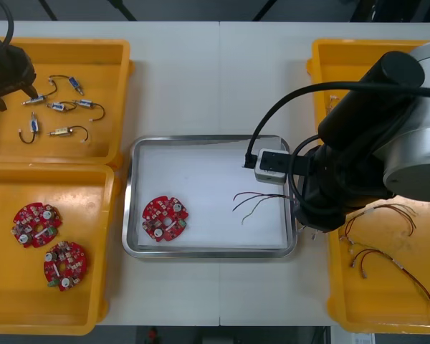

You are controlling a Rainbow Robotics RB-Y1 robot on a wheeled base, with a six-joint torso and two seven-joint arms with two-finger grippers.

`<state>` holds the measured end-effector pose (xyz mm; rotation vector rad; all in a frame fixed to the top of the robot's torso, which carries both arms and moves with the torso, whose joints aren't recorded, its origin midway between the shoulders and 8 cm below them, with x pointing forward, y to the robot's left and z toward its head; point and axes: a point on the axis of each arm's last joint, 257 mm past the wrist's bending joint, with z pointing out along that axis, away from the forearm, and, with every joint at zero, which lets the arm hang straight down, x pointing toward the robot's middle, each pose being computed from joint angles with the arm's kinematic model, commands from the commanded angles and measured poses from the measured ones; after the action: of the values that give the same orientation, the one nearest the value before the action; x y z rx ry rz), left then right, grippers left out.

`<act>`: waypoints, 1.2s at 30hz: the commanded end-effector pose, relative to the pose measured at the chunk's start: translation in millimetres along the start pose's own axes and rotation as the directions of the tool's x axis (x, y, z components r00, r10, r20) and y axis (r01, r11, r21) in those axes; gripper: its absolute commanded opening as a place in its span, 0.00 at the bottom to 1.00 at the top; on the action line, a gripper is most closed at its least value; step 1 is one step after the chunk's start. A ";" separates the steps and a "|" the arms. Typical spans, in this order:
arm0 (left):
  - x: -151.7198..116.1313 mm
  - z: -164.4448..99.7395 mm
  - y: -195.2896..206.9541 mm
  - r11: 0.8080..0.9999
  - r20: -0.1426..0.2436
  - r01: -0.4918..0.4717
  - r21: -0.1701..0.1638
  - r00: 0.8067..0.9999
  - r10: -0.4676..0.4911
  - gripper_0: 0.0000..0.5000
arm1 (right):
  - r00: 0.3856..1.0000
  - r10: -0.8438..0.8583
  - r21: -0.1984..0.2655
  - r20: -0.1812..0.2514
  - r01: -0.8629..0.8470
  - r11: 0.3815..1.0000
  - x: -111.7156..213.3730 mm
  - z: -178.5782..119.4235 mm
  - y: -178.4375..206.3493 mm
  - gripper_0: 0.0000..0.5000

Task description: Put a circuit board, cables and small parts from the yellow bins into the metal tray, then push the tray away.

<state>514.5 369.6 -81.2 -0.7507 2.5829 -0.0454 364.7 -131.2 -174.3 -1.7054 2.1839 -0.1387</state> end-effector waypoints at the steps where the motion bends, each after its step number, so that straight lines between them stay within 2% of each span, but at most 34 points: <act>1: -62.6 -36.9 12.0 0.978 0.093 0.201 0.052 0.974 -0.205 1.00 | 0.993 -0.113 0.007 0.040 0.113 0.994 -26.2 12.2 12.2 0.00; 5: -85.6 -37.6 17.3 0.951 0.092 0.297 0.089 0.948 -0.305 1.00 | 0.990 -0.134 0.017 0.043 0.134 0.991 -35.2 28.9 14.1 0.00; 7: -98.8 -35.5 19.8 0.922 0.078 0.369 0.116 0.922 -0.379 1.00 | 0.989 -0.143 0.020 0.038 0.143 0.990 -40.6 39.4 14.6 0.00; 8: -102.0 -35.3 20.8 0.915 0.075 0.385 0.121 0.916 -0.395 1.00 | 0.989 -0.145 0.018 0.038 0.145 0.989 -42.4 41.7 15.3 0.00; 9: -107.4 -33.8 22.7 0.896 0.065 0.425 0.131 0.898 -0.436 1.00 | 0.988 -0.149 0.016 0.042 0.149 0.989 -46.5 47.1 17.0 0.00; 10: -113.3 -33.3 21.3 0.860 0.054 0.488 0.148 0.865 -0.499 1.00 | 0.988 -0.151 0.016 0.044 0.151 0.988 -49.9 52.7 17.7 0.00; 11: -116.1 -32.6 20.2 0.836 0.045 0.526 0.158 0.842 -0.538 1.00 | 0.987 -0.156 0.018 0.045 0.155 0.988 -52.0 55.5 18.3 0.00; 13: -128.7 -30.3 13.2 0.734 0.024 0.649 0.202 0.746 -0.666 1.00 | 0.984 -0.171 0.025 0.050 0.170 0.985 -58.8 66.3 18.5 0.00; 16: -136.8 -26.2 8.9 0.670 0.021 0.711 0.214 0.682 -0.731 1.00 | 0.982 -0.182 0.036 0.056 0.180 0.983 -66.3 78.2 19.1 0.00; 17: -137.2 -24.7 8.6 0.660 0.021 0.721 0.212 0.671 -0.741 1.00 | 0.981 -0.184 0.038 0.057 0.182 0.983 -68.0 79.8 19.1 0.00; 19: -138.2 -17.8 5.7 0.606 0.016 0.769 0.205 0.616 -0.787 1.00 | 0.980 -0.192 0.052 0.059 0.189 0.981 -72.2 87.4 18.2 0.00; 20: -138.3 -15.5 5.2 0.592 0.015 0.780 0.204 0.602 -0.799 1.00 | 0.979 -0.195 0.055 0.058 0.192 0.980 -72.5 89.1 18.1 0.00; 23: -141.0 -3.1 -2.9 0.503 0.013 0.839 0.209 0.512 -0.859 1.00 | 0.976 -0.211 0.076 0.056 0.207 0.975 -74.2 99.9 15.7 0.00; 24: -141.7 -0.8 -3.8 0.487 0.013 0.847 0.212 0.496 -0.868 1.00 | 0.976 -0.213 0.079 0.055 0.208 0.975 -73.6 101.9 15.1 0.00; 25: -142.1 4.8 -6.5 0.451 0.010 0.866 0.215 0.460 -0.888 1.00 | 0.974 -0.218 0.084 0.057 0.213 0.973 -74.7 104.9 15.6 0.00; 26: -142.7 7.7 -7.6 0.433 0.010 0.875 0.218 0.441 -0.897 1.00 | 0.974 -0.221 0.086 0.057 0.215 0.973 -74.7 106.1 15.6 0.00; 29: -151.1 21.0 -13.3 0.309 -0.018 0.915 0.258 0.324 -0.946 1.00 | 0.972 -0.228 0.095 0.053 0.222 0.970 -74.2 110.8 15.0 0.00; 30: -153.6 22.0 -15.1 0.292 -0.023 0.918 0.269 0.309 -0.951 1.00 | 0.972 -0.228 0.095 0.053 0.222 0.970 -74.2 110.8 15.0 0.00; 31: -156.6 27.2 -14.9 0.267 -0.026 0.921 0.282 0.286 -0.958 1.00 | 0.973 -0.227 0.094 0.052 0.221 0.971 -73.8 111.1 15.5 0.00; 34: -164.2 35.5 -17.3 0.231 -0.020 0.919 0.320 0.250 -0.968 1.00 | 0.972 -0.227 0.094 0.054 0.221 0.971 -74.8 110.8 15.6 0.03; 35: -166.4 37.4 -17.9 0.214 -0.021 0.919 0.331 0.234 -0.972 1.00 | 0.973 -0.224 0.090 0.054 0.219 0.972 -74.4 111.2 16.8 0.09; 36: -166.1 40.0 -18.3 0.205 -0.023 0.921 0.332 0.226 -0.974 1.00 | 0.973 -0.224 0.089 0.054 0.218 0.972 -74.4 111.2 17.2 0.17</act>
<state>648.1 452.8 -77.9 -1.9847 1.5517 -0.5912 400.1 -55.8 -276.4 -1.8308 1.9930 -0.2174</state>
